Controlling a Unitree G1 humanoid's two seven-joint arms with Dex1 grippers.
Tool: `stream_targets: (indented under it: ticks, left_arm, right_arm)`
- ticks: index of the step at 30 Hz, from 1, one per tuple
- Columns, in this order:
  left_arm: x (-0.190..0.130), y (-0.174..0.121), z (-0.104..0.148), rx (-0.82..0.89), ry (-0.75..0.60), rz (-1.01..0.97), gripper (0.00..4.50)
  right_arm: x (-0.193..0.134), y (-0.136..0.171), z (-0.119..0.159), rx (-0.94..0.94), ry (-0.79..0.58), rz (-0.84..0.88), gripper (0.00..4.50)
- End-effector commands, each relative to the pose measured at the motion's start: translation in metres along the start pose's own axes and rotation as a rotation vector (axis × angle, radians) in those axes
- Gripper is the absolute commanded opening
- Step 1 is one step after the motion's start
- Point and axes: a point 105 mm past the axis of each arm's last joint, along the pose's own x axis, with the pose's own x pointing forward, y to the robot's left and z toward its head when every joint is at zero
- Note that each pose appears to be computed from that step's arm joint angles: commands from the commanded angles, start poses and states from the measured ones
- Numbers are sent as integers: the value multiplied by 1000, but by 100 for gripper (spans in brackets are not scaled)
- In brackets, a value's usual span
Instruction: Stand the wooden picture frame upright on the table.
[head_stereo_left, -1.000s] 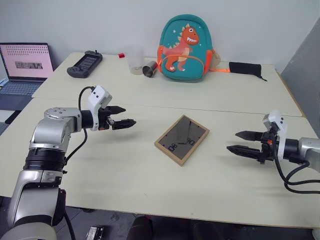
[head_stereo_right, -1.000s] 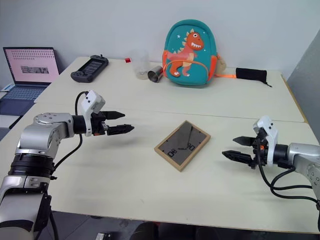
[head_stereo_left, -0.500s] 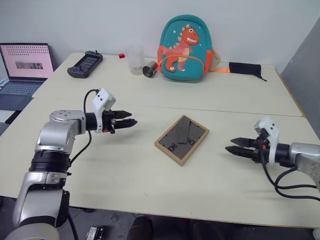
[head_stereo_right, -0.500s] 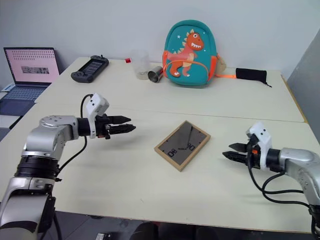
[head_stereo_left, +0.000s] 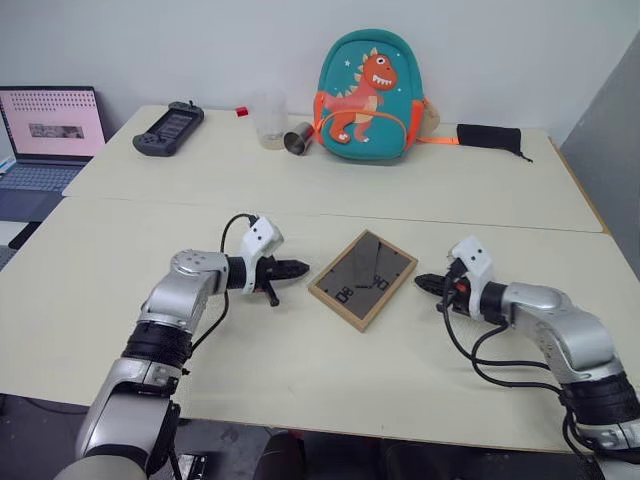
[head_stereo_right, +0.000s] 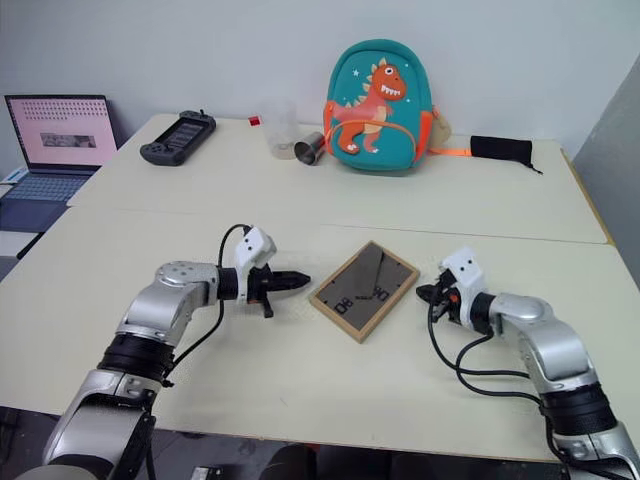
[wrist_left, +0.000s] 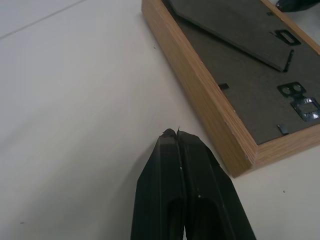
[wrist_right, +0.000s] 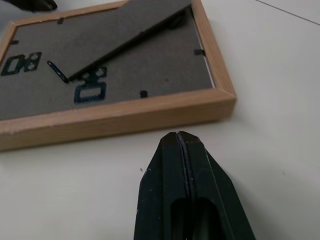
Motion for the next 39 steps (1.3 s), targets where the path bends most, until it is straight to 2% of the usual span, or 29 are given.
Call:
stream_targets:
  ticks: [1,8,14,17,21,24,33,39]
  left_arm:
    - [1,-8,4,47,25,-30,2]
    - [2,-40,4,38,3,-131,2]
    - [-6,-59,8,27,1,-166,2]
    - [-8,-60,7,41,13,-158,2]
    - [-18,-45,-3,30,58,-90,2]
    - [-29,-29,-8,-60,50,-28,2]
    - [-53,-52,14,-603,-50,-282,171]
    - [-51,-45,16,-884,-63,-309,295]
  right_arm:
    - [11,0,15,-54,-37,-2,0]
    - [39,2,21,-102,-45,19,0]
    - [46,1,29,-99,-76,36,0]
    - [46,1,26,-105,-68,48,0]
    - [36,-11,21,-121,-49,16,0]
    - [25,-20,18,-127,-39,-6,0]
    - [12,-20,5,-135,-4,4,0]
    - [12,-18,3,-133,-2,3,0]
